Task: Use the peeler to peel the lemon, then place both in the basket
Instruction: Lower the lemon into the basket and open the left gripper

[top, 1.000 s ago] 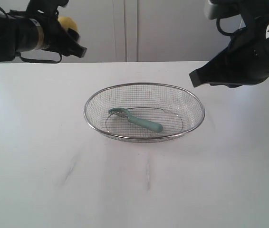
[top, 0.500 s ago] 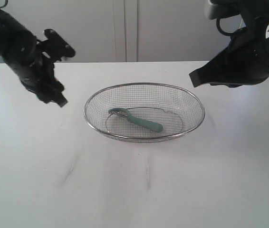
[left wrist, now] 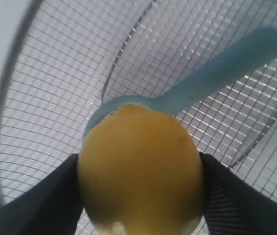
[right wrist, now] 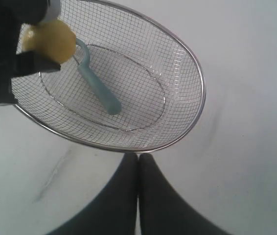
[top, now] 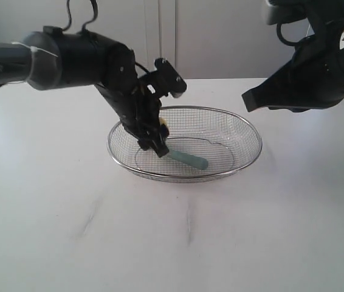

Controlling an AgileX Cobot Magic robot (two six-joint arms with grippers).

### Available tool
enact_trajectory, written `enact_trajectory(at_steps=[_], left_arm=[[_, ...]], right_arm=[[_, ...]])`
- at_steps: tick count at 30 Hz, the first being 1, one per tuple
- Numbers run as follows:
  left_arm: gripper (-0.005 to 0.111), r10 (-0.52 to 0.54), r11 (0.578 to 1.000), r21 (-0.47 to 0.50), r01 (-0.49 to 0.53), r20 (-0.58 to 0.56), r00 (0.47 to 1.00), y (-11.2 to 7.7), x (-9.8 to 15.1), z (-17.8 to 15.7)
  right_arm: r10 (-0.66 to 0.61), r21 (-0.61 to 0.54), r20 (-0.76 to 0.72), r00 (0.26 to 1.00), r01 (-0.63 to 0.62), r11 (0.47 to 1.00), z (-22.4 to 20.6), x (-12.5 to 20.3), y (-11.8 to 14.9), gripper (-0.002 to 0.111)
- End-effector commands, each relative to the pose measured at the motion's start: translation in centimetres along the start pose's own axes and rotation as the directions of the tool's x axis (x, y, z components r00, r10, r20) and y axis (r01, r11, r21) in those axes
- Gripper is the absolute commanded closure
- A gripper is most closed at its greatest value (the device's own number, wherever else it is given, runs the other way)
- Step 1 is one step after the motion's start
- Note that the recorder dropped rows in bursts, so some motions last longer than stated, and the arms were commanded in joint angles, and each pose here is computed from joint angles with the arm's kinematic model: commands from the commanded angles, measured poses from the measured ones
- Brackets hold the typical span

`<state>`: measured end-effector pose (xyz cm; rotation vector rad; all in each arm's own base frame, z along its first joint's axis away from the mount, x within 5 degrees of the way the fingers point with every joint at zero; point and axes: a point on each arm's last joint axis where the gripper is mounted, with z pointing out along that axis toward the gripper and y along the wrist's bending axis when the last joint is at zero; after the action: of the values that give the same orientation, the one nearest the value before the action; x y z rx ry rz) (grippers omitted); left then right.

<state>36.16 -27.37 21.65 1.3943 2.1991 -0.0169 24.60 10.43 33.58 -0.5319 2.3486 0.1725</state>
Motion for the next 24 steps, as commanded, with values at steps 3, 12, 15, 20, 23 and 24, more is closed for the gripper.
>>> enact_trajectory(at_steps=[3,12,15,20,23,24], left_arm=[[0.107,-0.003,1.000,0.026,0.004,-0.035,0.999,-0.61,0.40,2.06],[0.103,-0.009,1.000,0.028,0.010,-0.028,1.000,-0.67,0.39,2.44],[0.086,-0.009,0.999,0.034,0.010,-0.042,0.999,-0.73,0.52,2.43],[0.050,-0.005,0.999,0.037,0.007,-0.055,0.998,-0.76,0.63,2.42],[0.037,-0.005,0.999,0.037,0.007,-0.055,0.998,-0.76,0.63,2.42],[0.035,-0.005,0.999,0.037,0.007,-0.055,0.998,-0.76,0.63,2.42]], right_arm=[[0.002,0.000,0.002,1.000,-0.002,1.000,-0.14,0.17,0.05,0.108],[0.002,0.000,0.002,1.000,-0.002,1.000,-0.14,0.17,0.05,0.108],[0.002,0.000,0.002,1.000,-0.002,1.000,-0.14,0.17,0.05,0.108],[0.002,0.000,0.002,1.000,-0.002,1.000,-0.14,0.17,0.05,0.108],[0.002,0.000,0.002,1.000,-0.002,1.000,-0.14,0.17,0.05,0.108],[0.002,0.000,0.002,1.000,-0.002,1.000,-0.14,0.17,0.05,0.108]])
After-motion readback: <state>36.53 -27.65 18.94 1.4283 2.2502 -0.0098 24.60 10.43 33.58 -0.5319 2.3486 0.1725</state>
